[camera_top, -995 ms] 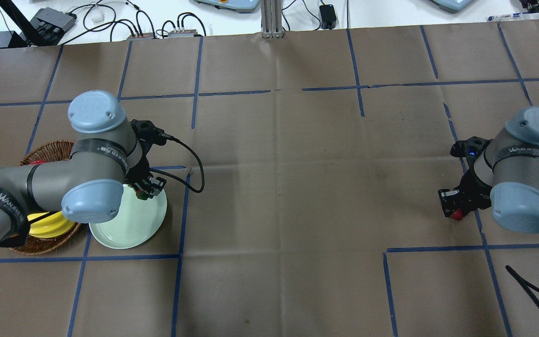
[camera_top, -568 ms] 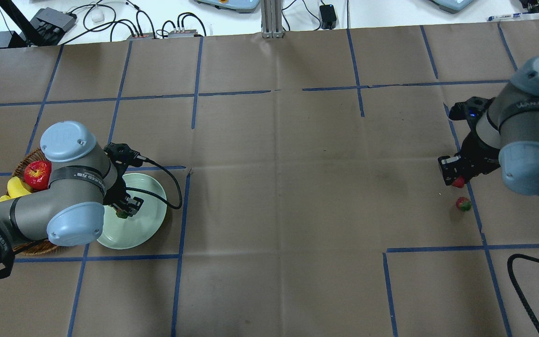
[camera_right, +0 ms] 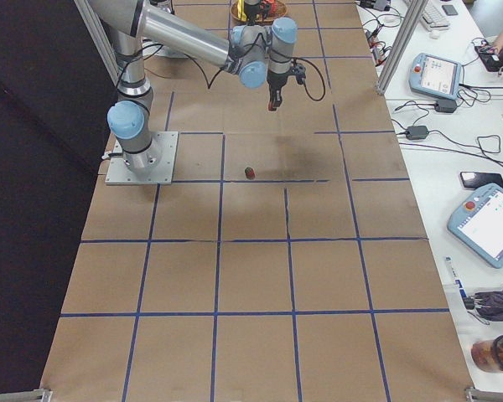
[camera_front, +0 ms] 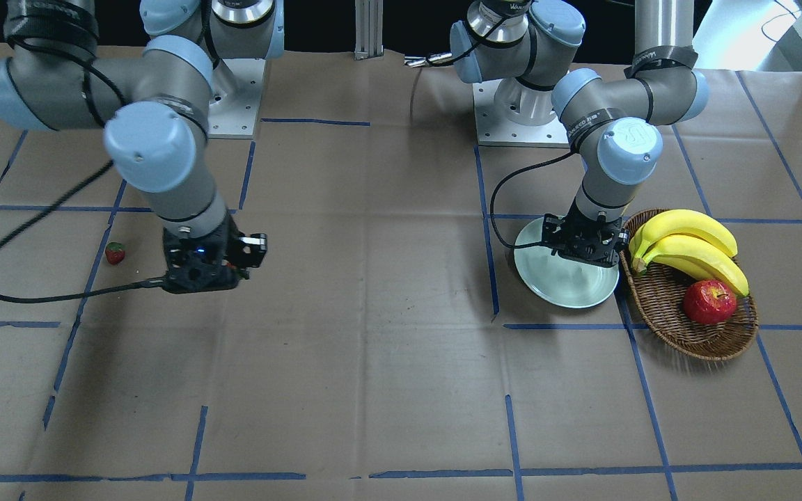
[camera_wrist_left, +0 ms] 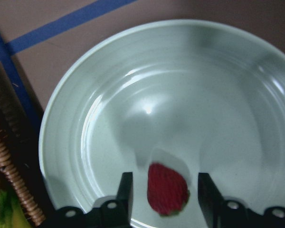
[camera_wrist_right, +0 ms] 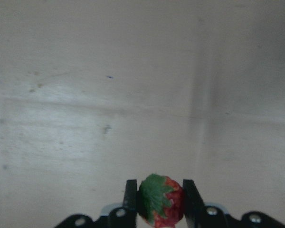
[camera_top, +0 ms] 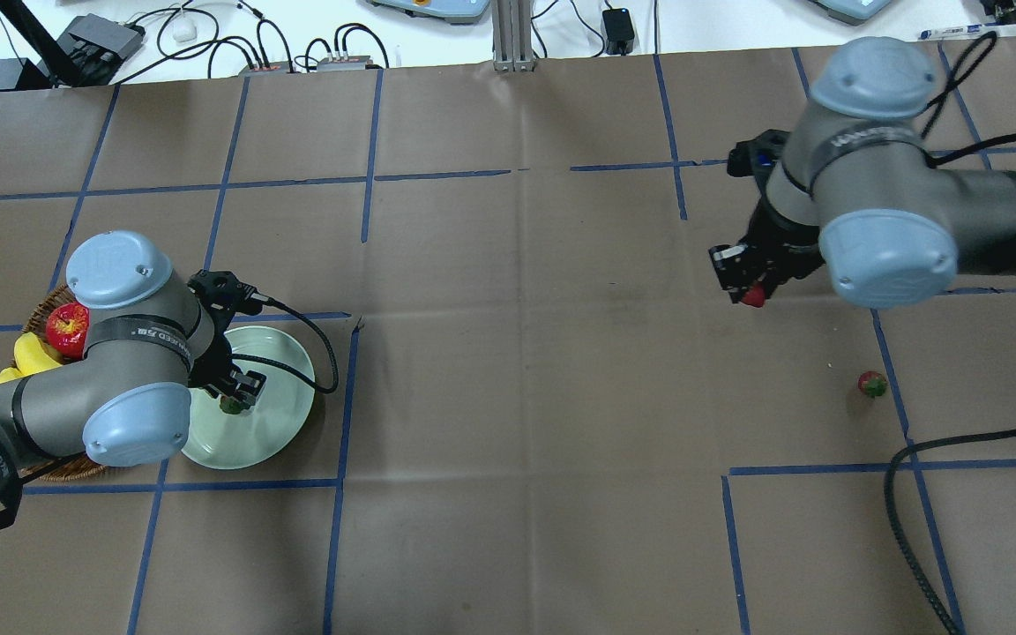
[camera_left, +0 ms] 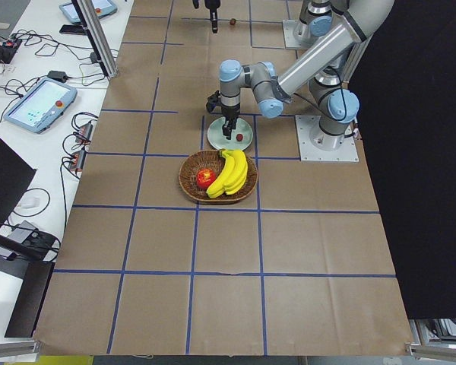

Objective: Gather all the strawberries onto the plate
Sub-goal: 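Carry the held strawberry with the right gripper to the table center and lower it, then open the right gripper and move it to the last strawberry while the left reaches center, then grasp the center strawberry with the left gripper while the right grasps the last one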

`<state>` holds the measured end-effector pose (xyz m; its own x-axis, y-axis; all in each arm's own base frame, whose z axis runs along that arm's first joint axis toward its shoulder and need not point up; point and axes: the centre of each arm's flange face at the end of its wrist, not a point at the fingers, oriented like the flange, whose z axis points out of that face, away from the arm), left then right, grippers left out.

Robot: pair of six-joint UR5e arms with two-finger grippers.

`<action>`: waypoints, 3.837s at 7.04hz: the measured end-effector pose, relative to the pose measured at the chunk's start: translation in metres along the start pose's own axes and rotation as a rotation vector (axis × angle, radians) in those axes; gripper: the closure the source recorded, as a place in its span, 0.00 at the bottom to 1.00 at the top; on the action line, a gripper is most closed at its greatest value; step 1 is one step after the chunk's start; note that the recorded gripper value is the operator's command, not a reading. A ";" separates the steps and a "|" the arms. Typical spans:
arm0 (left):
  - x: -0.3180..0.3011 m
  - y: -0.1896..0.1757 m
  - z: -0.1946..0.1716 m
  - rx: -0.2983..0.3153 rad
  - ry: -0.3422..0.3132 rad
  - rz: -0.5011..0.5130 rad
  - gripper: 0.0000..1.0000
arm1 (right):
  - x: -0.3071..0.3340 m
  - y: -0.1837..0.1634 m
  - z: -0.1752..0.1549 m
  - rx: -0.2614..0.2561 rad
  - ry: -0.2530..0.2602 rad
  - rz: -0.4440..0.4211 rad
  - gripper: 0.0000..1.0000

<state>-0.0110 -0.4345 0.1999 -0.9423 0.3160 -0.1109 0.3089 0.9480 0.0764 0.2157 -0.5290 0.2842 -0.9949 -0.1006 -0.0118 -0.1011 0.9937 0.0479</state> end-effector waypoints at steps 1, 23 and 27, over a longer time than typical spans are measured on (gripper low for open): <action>-0.001 0.000 -0.002 0.006 -0.002 -0.001 0.10 | -0.058 -0.009 0.015 -0.011 -0.001 0.012 0.96; 0.297 -0.151 -0.017 0.066 0.239 -0.320 0.58 | 0.270 0.111 0.097 -0.071 -0.014 0.071 0.01; 0.292 -0.156 -0.028 0.088 0.240 -0.330 1.00 | 0.275 0.109 0.114 -0.102 0.000 0.075 0.73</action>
<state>-0.3383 -0.4906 0.1835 -0.9927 -0.0133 0.1197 -0.0146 0.9998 -0.0106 -0.0685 -0.4427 0.1724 -0.9997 -0.0259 -0.0039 -0.0261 0.9884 0.1498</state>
